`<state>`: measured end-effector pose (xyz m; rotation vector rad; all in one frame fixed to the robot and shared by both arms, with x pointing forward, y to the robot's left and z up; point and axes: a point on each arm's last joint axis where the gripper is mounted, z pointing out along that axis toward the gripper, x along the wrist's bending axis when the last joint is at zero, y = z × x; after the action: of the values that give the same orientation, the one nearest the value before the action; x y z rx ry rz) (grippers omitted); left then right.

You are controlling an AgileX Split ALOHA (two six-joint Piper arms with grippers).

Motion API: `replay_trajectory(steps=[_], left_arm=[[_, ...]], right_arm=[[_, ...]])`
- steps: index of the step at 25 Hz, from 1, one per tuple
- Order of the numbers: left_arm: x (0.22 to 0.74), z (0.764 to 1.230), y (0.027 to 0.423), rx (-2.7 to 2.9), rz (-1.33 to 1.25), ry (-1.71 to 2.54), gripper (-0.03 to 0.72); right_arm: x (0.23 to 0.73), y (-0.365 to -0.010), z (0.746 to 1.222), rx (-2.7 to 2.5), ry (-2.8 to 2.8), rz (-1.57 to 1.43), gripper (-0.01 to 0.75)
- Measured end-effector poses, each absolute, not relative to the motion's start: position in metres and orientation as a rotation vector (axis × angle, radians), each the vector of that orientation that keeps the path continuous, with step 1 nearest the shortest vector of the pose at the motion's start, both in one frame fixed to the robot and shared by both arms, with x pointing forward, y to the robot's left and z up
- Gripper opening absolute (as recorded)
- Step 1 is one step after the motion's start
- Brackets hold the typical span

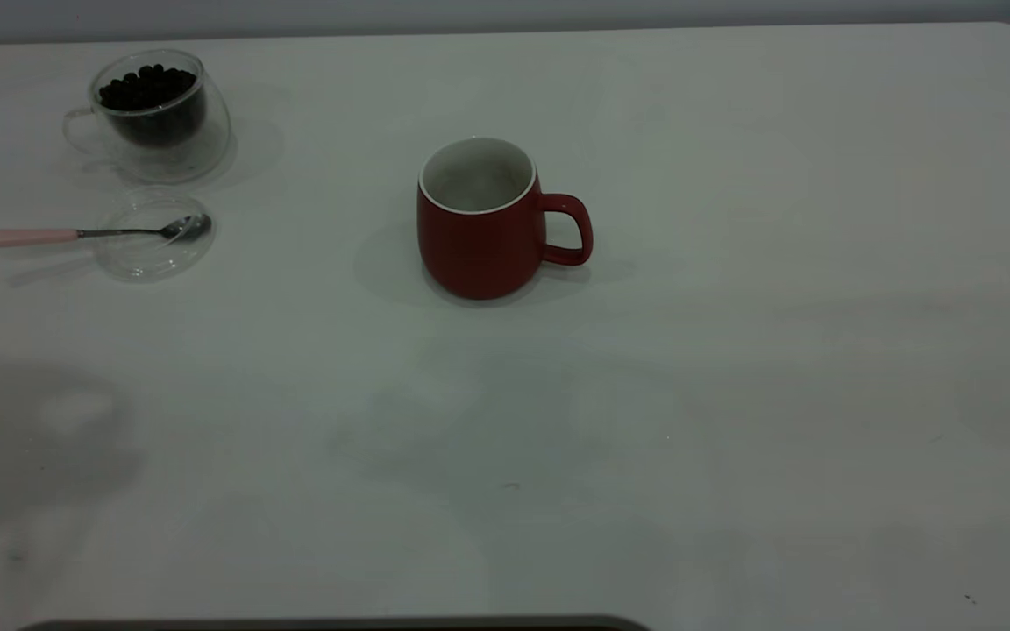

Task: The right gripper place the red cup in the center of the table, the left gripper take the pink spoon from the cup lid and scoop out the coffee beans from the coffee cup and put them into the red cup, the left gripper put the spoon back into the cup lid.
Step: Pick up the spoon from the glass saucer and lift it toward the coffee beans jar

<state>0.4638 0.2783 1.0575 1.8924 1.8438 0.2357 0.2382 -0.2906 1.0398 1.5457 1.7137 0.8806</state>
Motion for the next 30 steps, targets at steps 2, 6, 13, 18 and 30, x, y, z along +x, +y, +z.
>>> replay_trajectory(steps=[2,6,13,18,30], left_arm=[[0.475,1.045,0.283,1.876,0.192,1.9,0.685],[0.488,1.024,0.31,1.811,0.124,2.008,0.72],[0.508,0.987,0.362,1.651,-0.068,1.948,0.718],[0.521,0.951,0.398,1.507,-0.119,1.852,0.718],[0.543,0.875,0.441,1.409,-0.277,1.834,0.718]], right_arm=[[0.238,-0.291,1.04,1.546,1.714,0.881,0.591],[0.238,-0.291,1.04,1.545,1.713,0.881,0.591],[0.238,-0.291,1.04,1.545,1.713,0.881,0.591],[0.238,-0.291,1.04,1.545,1.713,0.881,0.591],[0.238,-0.291,1.04,1.545,1.713,0.881,0.591]])
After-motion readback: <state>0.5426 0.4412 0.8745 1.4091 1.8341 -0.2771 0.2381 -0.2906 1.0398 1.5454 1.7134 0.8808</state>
